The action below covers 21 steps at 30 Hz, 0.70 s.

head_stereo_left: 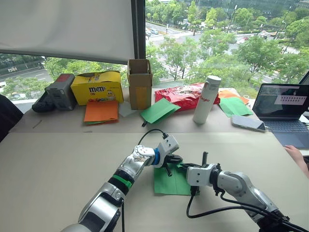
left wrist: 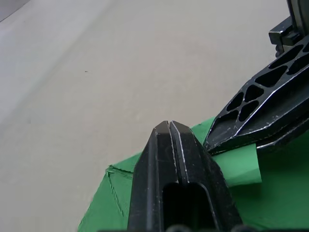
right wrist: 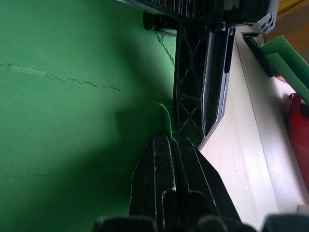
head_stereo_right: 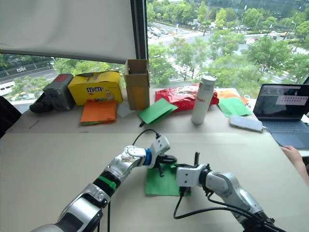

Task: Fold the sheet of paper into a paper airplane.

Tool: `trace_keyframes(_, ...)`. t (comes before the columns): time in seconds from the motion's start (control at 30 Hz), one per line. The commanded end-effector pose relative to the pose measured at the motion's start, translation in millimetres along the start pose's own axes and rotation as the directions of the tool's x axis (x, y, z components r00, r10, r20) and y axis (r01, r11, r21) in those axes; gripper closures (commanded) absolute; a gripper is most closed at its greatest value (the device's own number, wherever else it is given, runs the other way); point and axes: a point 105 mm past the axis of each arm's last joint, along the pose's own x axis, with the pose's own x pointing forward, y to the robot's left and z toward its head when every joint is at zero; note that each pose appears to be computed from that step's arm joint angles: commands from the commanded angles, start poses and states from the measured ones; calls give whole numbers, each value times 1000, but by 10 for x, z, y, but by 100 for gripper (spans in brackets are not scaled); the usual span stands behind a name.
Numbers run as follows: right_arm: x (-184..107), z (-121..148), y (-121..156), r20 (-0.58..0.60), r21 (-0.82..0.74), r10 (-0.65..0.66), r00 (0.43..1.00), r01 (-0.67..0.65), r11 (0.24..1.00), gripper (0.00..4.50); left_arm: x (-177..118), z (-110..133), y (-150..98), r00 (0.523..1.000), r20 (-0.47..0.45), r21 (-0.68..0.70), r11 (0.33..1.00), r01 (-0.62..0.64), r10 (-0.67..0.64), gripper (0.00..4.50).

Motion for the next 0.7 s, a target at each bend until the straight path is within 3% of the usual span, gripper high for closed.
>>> trace_keyframes(0.03, -33, -96, 85, -46, 12, 26, 999, -26, 1000, 445, 14, -26, 54, 999, -29, 10, 1000, -26, 26, 450)
trace_keyframes(0.13, -43, -105, 96, -45, 54, 24, 999, -22, 998, 445, 29, -122, 13, 997, -79, 28, 1000, -3, 5, 450)
trace_keyframes(0.23, -136, -125, 146, -30, 118, 34, 999, -30, 993, 365, 43, -201, -94, 993, -109, 8, 999, 46, -45, 450)
trace_keyframes(0.3, -212, -138, 157, -36, 113, 39, 999, -35, 993, 288, 40, -220, -101, 991, -126, 19, 999, 48, -45, 450)
trace_keyframes(0.37, -360, -152, 138, -38, 285, 28, 999, -16, 958, 230, 30, -269, -87, 988, -149, 39, 998, 39, -32, 450)
trace_keyframes(0.43, -500, -124, 50, -5, 473, -3, 1000, 5, 881, 230, 19, -301, -76, 987, -160, 44, 998, 33, -26, 450)
trace_keyframes(0.57, -656, -69, -166, 47, 613, -61, 997, 19, 790, 230, 13, -315, -77, 986, -166, 43, 998, 36, -28, 450)
trace_keyframes(0.7, -554, -110, -355, 25, 662, -133, 991, 83, 744, 345, 8, -322, -74, 985, -168, 41, 999, 34, -27, 450)
